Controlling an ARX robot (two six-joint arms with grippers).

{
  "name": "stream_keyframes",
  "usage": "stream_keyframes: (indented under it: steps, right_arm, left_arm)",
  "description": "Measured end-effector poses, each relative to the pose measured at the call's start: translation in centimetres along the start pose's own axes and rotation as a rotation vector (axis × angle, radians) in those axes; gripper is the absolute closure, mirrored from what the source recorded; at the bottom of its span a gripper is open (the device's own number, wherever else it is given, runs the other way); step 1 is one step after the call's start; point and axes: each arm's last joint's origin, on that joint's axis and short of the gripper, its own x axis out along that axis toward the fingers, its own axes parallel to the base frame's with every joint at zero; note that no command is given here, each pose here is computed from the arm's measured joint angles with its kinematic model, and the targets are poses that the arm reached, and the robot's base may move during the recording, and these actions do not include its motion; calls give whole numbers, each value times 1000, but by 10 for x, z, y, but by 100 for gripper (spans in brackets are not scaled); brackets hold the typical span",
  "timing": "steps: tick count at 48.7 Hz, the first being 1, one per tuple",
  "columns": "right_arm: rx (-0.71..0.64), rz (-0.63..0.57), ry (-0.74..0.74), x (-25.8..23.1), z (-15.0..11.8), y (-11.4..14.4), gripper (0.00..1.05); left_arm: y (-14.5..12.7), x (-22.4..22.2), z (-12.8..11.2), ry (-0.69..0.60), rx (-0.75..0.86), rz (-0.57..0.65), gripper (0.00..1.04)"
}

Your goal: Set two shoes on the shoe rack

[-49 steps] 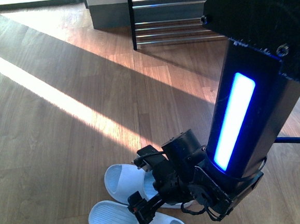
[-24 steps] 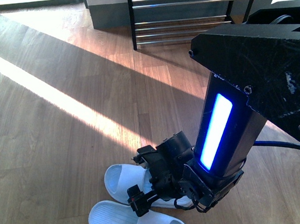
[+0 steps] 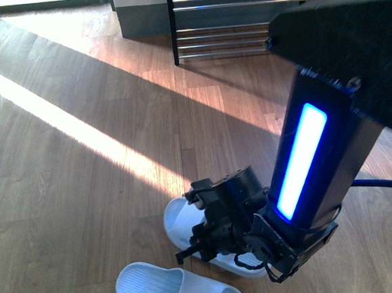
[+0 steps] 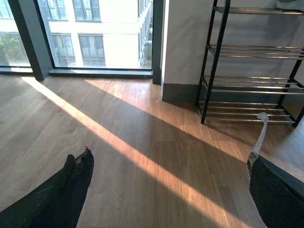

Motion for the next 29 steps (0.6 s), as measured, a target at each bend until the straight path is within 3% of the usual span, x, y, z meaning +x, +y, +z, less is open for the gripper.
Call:
stream_keyframes:
  steps: [6, 15, 29]
  right_arm:
    - [101, -167, -150, -44, 30, -14, 103]
    - [268, -314, -421, -163, 80, -35, 103]
    - [332, -356, -650, -312, 82, -30, 103]
  left_arm:
    - [0, 0, 0, 0, 0, 0, 9]
    - [0, 0, 0, 0, 0, 0, 9]
    - [0, 0, 0, 0, 0, 0, 9]
